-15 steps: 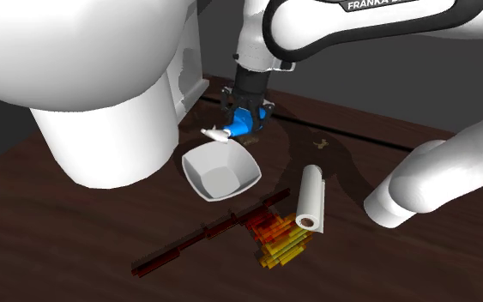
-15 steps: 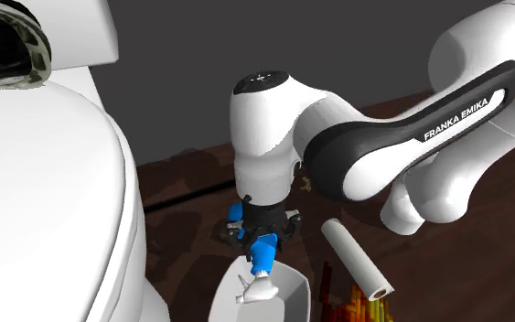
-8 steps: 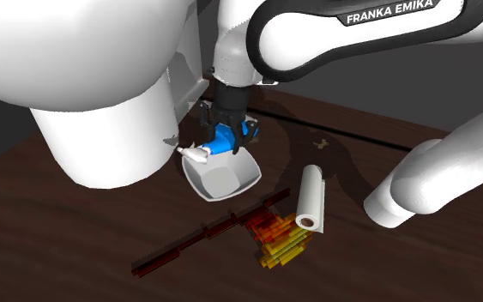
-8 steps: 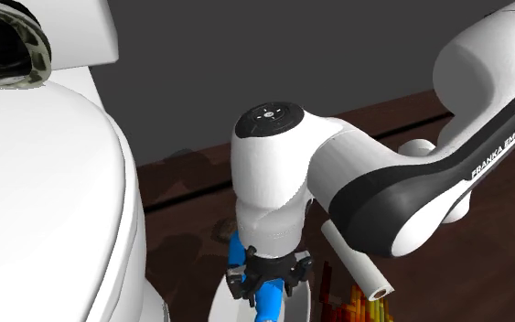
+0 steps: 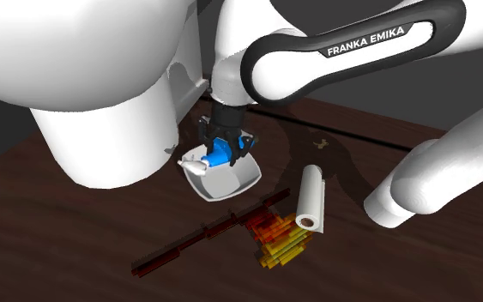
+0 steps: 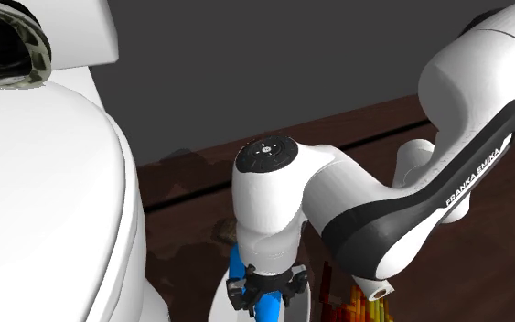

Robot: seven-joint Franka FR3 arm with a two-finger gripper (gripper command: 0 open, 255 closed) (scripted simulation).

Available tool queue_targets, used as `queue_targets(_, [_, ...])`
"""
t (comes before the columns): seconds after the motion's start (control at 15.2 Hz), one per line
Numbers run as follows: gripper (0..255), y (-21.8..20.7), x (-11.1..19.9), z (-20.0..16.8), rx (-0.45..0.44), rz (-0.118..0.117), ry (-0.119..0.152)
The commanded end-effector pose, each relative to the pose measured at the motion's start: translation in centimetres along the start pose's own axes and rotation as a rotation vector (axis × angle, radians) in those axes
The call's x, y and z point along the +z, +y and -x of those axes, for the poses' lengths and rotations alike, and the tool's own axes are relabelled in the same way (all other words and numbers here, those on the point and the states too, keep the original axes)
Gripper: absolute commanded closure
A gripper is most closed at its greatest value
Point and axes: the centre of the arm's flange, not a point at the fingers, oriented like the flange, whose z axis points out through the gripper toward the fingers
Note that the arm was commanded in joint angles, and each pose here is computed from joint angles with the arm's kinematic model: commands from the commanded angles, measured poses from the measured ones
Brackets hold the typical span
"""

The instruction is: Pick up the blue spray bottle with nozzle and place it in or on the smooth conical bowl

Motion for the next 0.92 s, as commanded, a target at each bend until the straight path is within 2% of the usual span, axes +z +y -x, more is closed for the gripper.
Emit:
queue_targets(0.0, [255,0.0,1.0,-0.1,0.000,-0.001,0.000])
queue_targets(0.26, [255,0.0,2.8,-0.4,0.000,-0.001,0.000])
queue_targets(0.73, [255,0.0,2.8,-0.4,0.000,-0.001,0.000])
queue_targets(0.79, [0,0.0,2.8,-0.4,0.000,-0.001,0.000])
queue_targets(0.86, [0,0.0,2.8,-0.4,0.000,-0.001,0.000])
